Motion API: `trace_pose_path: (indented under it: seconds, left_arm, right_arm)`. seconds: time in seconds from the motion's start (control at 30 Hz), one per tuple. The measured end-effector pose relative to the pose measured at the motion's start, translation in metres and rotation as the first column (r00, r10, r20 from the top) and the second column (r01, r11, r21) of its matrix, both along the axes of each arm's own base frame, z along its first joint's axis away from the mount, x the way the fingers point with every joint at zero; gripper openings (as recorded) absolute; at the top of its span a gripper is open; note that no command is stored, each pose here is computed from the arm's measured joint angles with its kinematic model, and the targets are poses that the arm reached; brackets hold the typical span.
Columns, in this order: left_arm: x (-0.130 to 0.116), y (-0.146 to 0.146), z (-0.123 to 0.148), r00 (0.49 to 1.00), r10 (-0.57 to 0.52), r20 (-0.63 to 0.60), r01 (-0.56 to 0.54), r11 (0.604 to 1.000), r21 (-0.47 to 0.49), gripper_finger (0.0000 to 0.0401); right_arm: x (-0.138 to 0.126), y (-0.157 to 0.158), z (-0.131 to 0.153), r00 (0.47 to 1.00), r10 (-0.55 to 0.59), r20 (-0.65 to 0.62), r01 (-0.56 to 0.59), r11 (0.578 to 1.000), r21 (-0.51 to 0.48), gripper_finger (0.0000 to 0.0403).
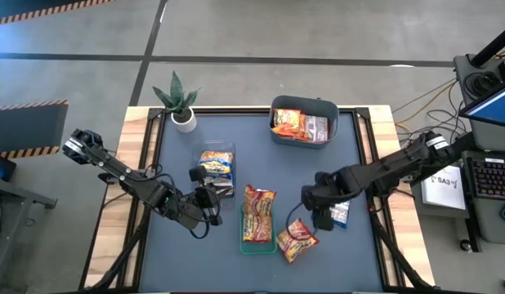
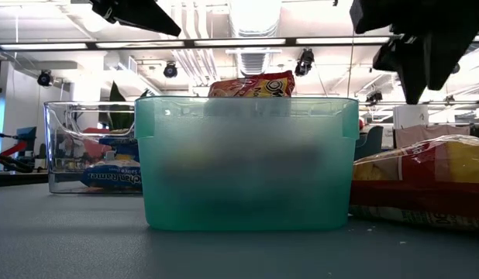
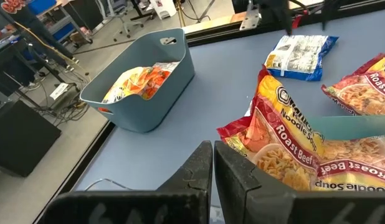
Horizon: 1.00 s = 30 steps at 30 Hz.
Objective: Sort Maruchan noodles
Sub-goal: Put the red noodle pack into the green bin
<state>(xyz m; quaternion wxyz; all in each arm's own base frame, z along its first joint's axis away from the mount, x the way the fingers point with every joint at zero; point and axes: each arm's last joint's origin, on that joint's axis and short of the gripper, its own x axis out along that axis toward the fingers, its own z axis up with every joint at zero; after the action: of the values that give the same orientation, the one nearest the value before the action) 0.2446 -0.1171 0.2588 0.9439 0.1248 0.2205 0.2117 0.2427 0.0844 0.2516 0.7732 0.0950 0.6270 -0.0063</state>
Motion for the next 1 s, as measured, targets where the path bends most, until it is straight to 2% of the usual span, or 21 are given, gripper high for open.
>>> trace_pose_path:
  seconds: [0.23, 0.47, 0.73, 0.87, 1.0]
  left_arm:
    - [0.000, 0.000, 0.000, 1.000, 0.000, 0.000, 0.000, 1.000, 0.000, 0.0000]
    - [0.000, 0.000, 0.000, 1.000, 0.000, 0.003, 0.000, 1.000, -0.002, 0.0000]
    - [0.000, 0.000, 0.001, 1.000, -0.001, 0.009, 0.001, 1.000, -0.005, 0.0000]
    - [0.000, 0.000, 0.001, 1.000, -0.001, 0.009, 0.001, 1.000, -0.005, 0.0000]
    - [0.001, -0.001, 0.001, 1.000, -0.001, 0.020, 0.001, 1.000, -0.012, 0.0000]
  right_arm:
    - [0.001, 0.034, -0.024, 0.976, 0.113, 0.188, -0.126, 0.990, 0.059, 0.0208]
    - [0.004, 0.032, -0.044, 0.955, 0.094, 0.281, -0.122, 0.989, 0.085, 0.0200]
    - [-0.002, 0.012, -0.075, 0.963, -0.093, 0.251, 0.047, 0.982, 0.184, 0.0199]
    - [-0.005, 0.012, -0.087, 0.963, -0.137, 0.234, 0.053, 0.941, 0.335, 0.0199]
    - [-0.009, 0.010, -0.092, 0.974, -0.170, 0.149, 0.097, 0.909, 0.405, 0.0199]
